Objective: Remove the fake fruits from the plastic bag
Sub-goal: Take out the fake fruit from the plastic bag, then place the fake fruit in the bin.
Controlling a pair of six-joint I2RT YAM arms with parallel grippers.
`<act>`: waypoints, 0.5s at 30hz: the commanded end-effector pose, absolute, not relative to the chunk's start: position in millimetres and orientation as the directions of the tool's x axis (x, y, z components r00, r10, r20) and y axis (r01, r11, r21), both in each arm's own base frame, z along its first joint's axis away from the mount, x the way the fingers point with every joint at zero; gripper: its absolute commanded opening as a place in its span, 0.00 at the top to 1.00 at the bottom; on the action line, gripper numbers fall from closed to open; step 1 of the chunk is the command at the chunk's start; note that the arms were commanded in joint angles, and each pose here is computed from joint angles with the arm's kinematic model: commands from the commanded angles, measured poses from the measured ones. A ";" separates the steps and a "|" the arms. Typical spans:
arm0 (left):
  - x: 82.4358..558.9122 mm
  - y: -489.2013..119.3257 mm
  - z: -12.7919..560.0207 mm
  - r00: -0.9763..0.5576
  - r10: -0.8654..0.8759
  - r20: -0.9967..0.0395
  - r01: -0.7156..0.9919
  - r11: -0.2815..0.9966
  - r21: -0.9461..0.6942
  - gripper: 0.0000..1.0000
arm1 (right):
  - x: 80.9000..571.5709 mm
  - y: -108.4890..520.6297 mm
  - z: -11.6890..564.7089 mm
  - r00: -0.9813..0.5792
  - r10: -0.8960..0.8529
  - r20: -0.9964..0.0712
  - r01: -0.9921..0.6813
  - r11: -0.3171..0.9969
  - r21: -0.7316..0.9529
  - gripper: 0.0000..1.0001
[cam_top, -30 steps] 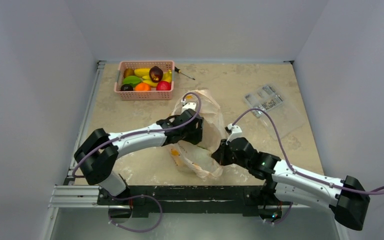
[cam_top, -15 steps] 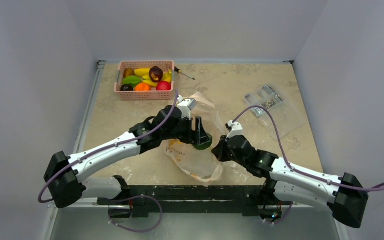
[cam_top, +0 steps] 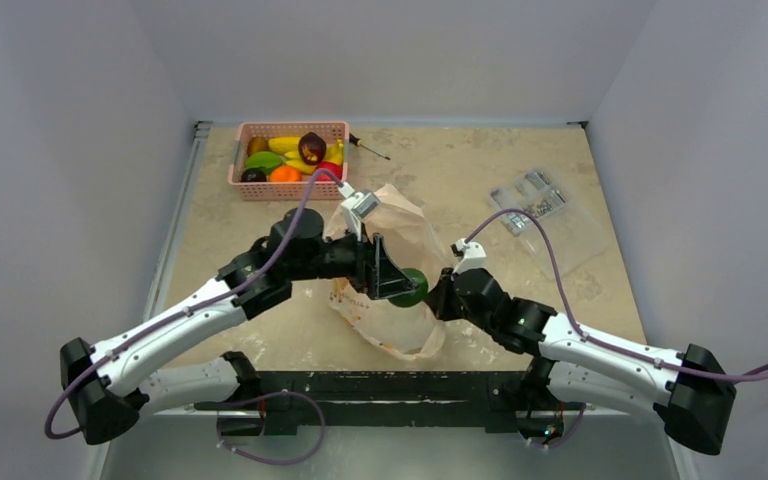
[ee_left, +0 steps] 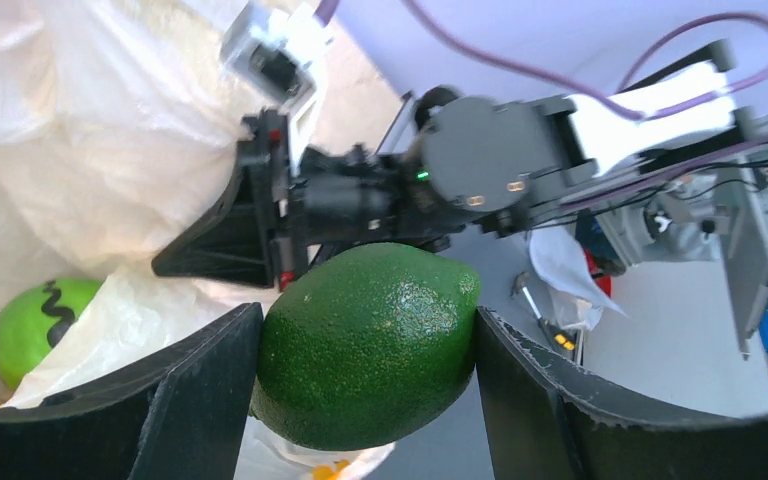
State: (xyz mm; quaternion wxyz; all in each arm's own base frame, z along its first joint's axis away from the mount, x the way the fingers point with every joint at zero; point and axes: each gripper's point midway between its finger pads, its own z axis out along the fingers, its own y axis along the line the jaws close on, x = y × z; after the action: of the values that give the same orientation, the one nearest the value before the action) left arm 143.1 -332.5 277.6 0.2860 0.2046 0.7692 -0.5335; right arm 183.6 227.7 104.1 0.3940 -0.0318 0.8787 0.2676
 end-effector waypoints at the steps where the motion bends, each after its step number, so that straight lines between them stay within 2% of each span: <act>1: 133.8 -312.4 354.7 -0.660 -0.081 -0.747 0.720 0.218 -0.659 0.91 | 196.7 233.8 128.8 -0.643 0.205 -0.738 -0.260 0.848 0.462 1.00; 6: 156.4 -269.6 376.0 -0.607 -0.161 -0.778 0.695 0.367 -0.618 0.91 | 199.5 234.2 126.1 -0.644 0.199 -0.738 -0.250 0.858 0.449 1.00; 8: 174.0 -244.8 381.0 -0.562 -0.200 -0.803 0.655 0.485 -0.580 0.97 | 199.1 235.0 124.7 -0.648 0.197 -0.735 -0.251 0.857 0.451 1.00; 9: 184.6 -228.8 382.4 -0.533 -0.221 -0.817 0.613 0.565 -0.553 1.00 | 199.1 236.0 124.4 -0.649 0.197 -0.735 -0.253 0.855 0.453 1.00; 11: 210.3 -192.7 385.5 -0.457 -0.270 -0.848 0.478 0.729 -0.490 1.00 | 199.4 236.4 122.8 -0.649 0.195 -0.735 -0.253 0.856 0.451 1.00; 15: 242.5 -131.1 400.2 -0.302 -0.314 -0.900 0.215 0.897 -0.385 1.00 | 199.6 237.2 121.7 -0.655 0.186 -0.733 -0.252 0.860 0.444 1.00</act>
State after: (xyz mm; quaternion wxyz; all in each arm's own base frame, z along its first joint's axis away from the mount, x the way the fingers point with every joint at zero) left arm 208.0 -205.4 399.8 0.5126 0.0692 0.7550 -0.4029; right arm 188.3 228.2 97.7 0.3913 -0.0302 0.8854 0.2489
